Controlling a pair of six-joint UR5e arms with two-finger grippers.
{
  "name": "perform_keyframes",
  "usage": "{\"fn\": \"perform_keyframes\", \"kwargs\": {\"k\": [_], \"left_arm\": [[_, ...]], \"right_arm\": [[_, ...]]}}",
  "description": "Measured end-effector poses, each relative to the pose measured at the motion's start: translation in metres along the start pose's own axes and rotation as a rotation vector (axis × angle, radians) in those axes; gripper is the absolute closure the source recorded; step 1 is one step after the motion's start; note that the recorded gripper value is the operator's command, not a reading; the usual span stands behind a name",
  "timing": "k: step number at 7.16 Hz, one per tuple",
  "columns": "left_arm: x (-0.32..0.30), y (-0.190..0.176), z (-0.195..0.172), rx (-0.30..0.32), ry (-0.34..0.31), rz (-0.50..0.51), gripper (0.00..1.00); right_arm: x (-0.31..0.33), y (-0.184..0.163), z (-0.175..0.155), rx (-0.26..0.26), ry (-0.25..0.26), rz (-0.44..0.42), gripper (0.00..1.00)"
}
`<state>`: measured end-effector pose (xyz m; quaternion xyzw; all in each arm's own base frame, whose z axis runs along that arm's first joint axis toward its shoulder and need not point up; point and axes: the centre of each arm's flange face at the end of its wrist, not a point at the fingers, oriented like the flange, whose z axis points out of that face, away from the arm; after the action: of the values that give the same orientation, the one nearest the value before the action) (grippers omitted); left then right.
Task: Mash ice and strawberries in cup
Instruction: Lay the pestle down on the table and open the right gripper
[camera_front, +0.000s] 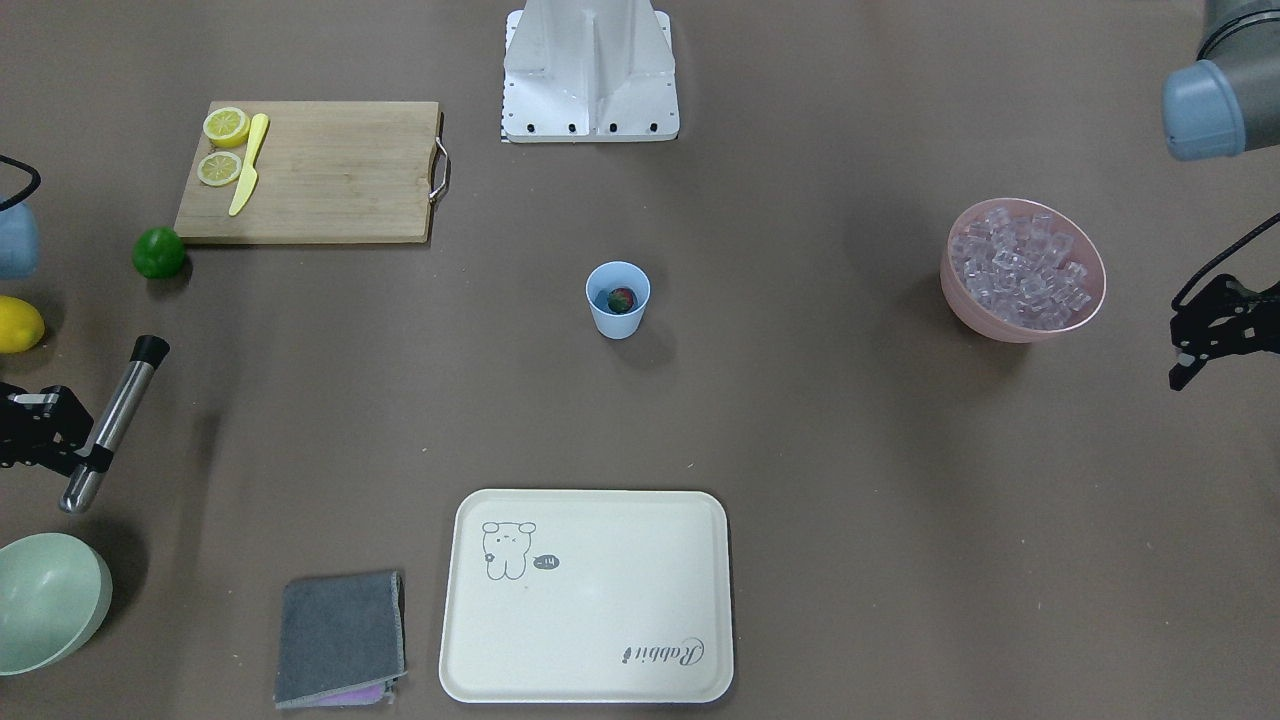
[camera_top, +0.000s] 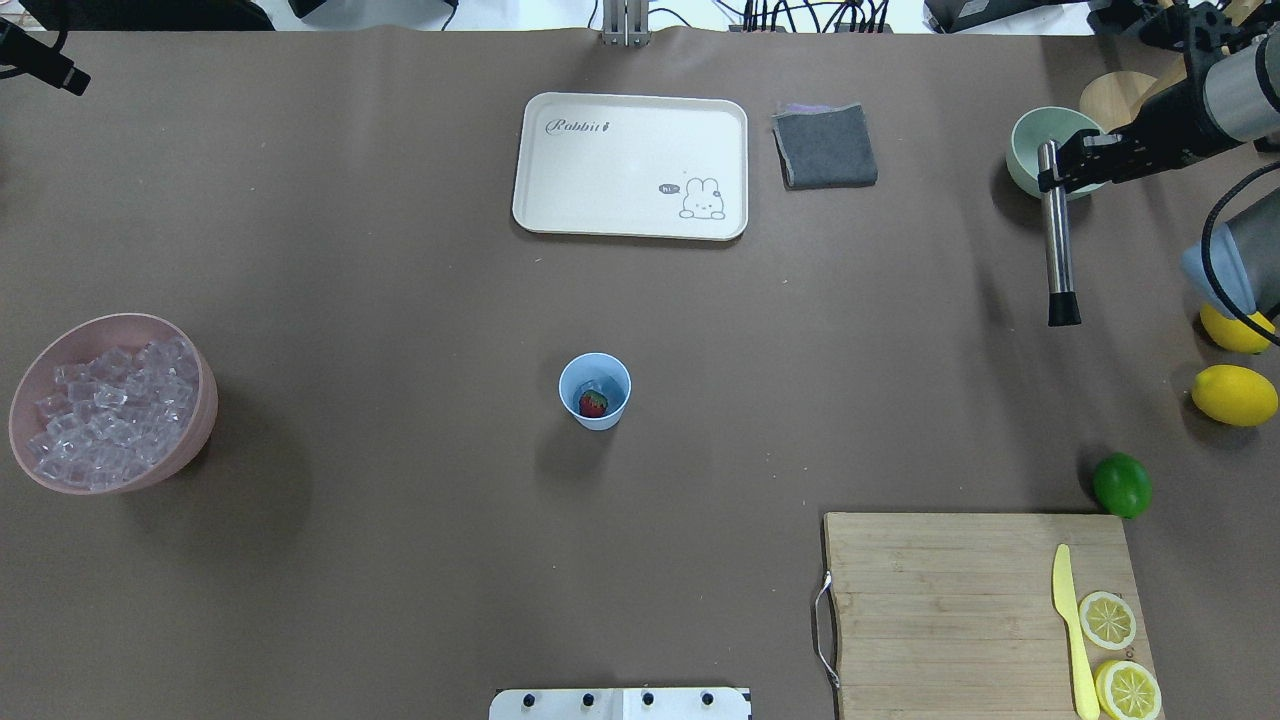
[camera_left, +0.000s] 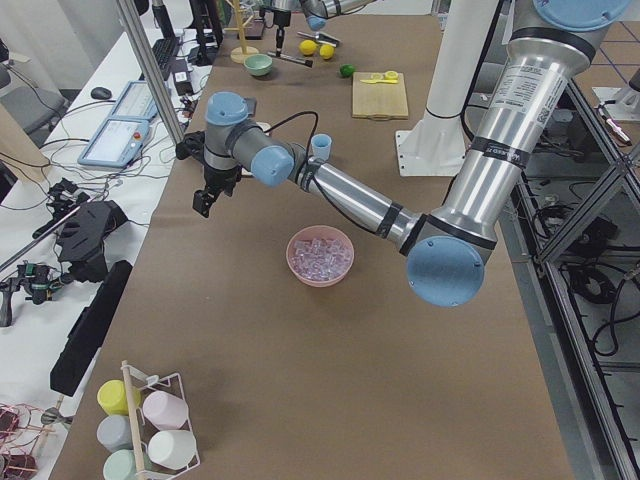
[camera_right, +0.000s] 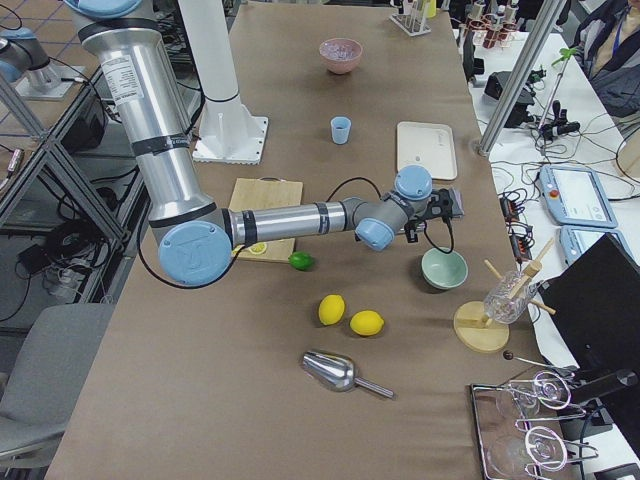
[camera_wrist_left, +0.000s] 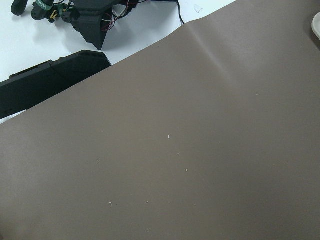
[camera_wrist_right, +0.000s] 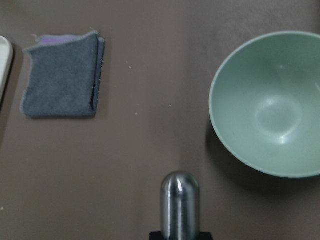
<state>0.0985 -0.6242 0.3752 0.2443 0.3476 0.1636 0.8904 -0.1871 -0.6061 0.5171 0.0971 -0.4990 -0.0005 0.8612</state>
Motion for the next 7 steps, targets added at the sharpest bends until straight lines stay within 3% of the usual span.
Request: {"fn": "perform_keyframes", "kwargs": {"k": [3,7], "left_arm": [[0.006,-0.01,-0.006,0.022,-0.032,0.016,0.03],[0.012,-0.015,-0.011,0.044,-0.077,0.028,0.03]], "right_arm": [[-0.001,0.02,0.034,-0.079,0.02,0.01,1.0],[-0.002,0.039,0.057,-0.128,0.031,0.013,1.0]]}}
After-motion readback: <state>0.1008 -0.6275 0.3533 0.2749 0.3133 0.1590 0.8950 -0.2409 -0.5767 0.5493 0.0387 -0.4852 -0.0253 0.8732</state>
